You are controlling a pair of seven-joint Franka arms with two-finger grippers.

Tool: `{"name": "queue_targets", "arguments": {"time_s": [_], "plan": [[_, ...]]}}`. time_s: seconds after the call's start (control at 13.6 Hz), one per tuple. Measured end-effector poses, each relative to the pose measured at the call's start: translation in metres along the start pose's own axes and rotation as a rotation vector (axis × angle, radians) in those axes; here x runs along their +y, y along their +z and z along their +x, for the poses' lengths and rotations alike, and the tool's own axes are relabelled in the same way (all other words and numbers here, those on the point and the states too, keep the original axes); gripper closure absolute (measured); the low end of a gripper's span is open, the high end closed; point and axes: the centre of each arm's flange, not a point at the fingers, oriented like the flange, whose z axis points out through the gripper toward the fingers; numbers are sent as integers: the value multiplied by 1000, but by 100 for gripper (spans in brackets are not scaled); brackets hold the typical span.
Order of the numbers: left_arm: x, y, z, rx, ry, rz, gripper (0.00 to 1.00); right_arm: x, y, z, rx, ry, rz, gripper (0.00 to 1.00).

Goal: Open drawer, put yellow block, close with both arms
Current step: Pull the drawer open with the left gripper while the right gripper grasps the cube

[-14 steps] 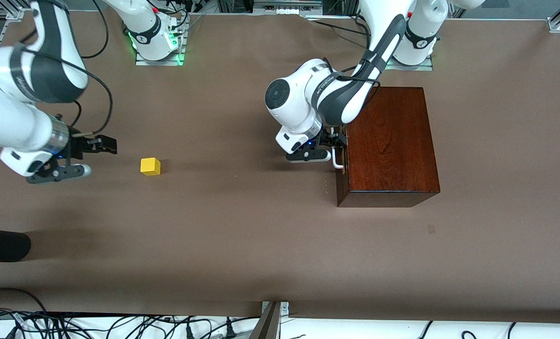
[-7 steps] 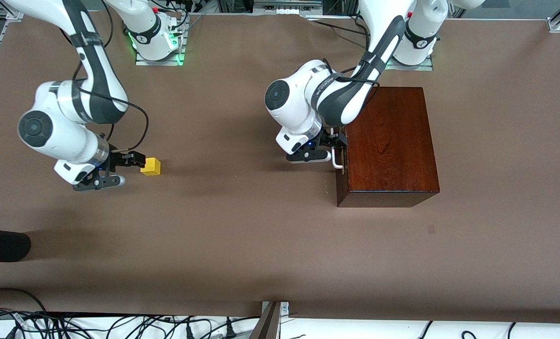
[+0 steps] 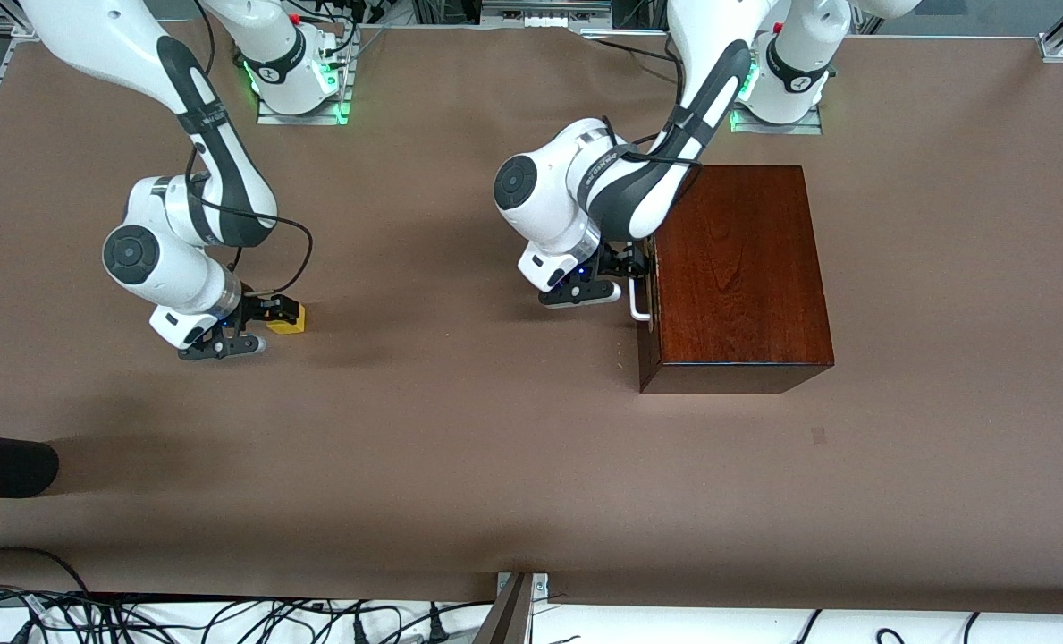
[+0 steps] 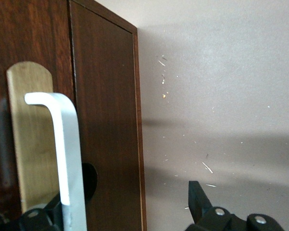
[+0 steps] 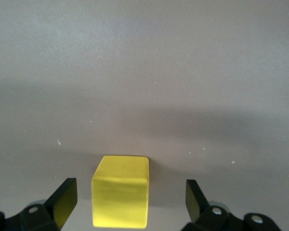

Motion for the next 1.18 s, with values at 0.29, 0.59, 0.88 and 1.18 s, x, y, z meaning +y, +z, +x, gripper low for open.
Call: {"name": "queue_targets", "arguments": {"time_s": [0.29, 0.59, 0.88, 1.18], "plan": [[9, -9, -2, 13, -12, -60, 0, -10, 21, -8, -4, 2, 4, 10], [23, -26, -8, 7, -22, -153, 0, -10, 21, -8, -4, 7, 4, 44], [37, -41, -12, 21, -76, -245, 0, -11, 5, 1, -12, 5, 6, 44], [61, -71, -26, 18, -106, -324, 0, -13, -72, 29, -41, -2, 14, 44]]}}
